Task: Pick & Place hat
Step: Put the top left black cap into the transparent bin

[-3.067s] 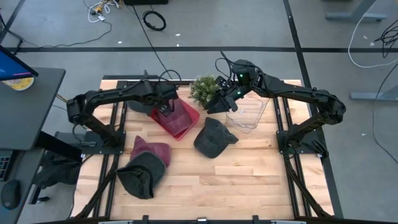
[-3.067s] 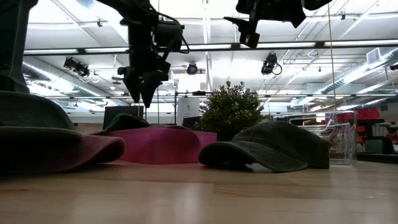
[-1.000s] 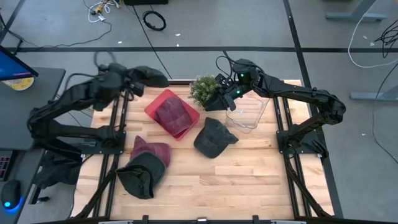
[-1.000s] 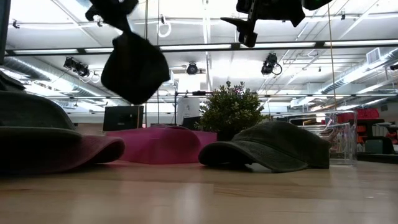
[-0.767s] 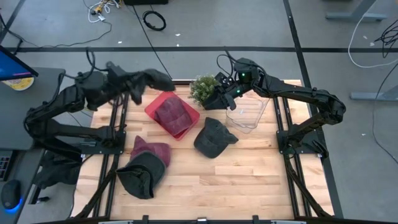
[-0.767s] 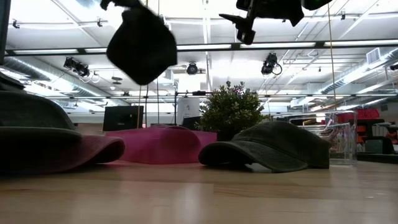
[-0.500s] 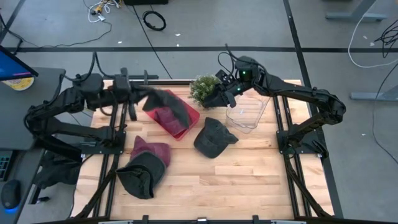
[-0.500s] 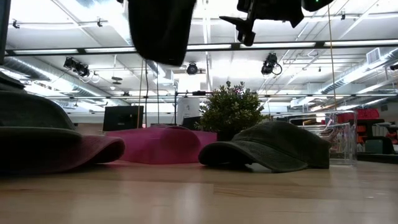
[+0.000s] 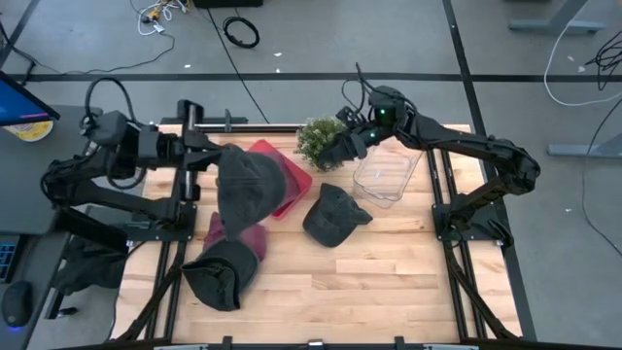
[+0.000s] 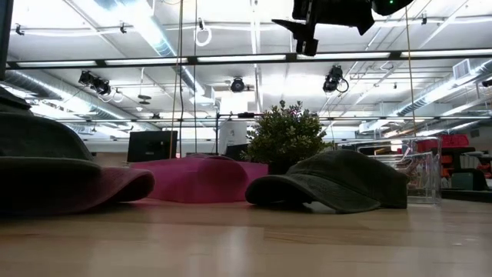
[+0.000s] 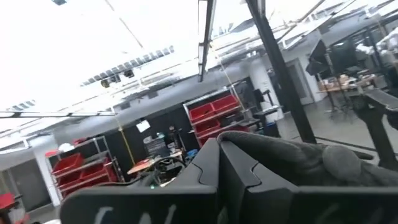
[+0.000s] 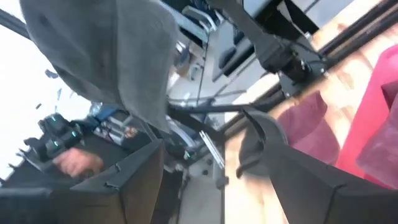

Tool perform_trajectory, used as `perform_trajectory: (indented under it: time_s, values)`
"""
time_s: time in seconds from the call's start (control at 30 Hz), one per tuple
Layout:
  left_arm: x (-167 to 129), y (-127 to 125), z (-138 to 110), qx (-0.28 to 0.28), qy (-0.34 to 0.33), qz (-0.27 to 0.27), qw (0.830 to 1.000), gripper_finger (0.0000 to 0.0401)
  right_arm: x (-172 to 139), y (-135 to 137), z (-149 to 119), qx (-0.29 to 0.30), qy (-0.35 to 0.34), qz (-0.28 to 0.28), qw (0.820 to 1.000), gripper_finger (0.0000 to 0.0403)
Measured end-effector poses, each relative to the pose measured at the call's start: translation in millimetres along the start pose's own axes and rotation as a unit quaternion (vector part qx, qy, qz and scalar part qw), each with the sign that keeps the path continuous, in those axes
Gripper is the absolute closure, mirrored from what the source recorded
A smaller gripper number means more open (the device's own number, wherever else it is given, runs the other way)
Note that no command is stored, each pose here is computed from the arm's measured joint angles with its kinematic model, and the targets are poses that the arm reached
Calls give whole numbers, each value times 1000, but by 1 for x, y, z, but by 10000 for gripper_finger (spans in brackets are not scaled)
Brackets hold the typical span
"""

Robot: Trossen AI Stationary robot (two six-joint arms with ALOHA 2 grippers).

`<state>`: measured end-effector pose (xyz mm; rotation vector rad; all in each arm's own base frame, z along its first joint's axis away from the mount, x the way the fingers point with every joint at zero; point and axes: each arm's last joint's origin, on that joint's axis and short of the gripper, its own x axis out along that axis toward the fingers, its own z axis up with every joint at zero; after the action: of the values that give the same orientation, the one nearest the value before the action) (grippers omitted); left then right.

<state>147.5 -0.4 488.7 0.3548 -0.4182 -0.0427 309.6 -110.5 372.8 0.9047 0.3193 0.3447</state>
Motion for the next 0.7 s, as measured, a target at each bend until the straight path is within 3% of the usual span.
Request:
perform_trajectory:
  time_s: [0.27, 0.7]
  values:
    - [14, 1, -5, 42, -16, 16, 999, 399, 18, 19, 3, 7, -22, 76, 997, 123]
    - [26, 1, -12, 56, -23, 21, 998, 399, 65, 9, -3, 3, -42, 157, 987, 94]
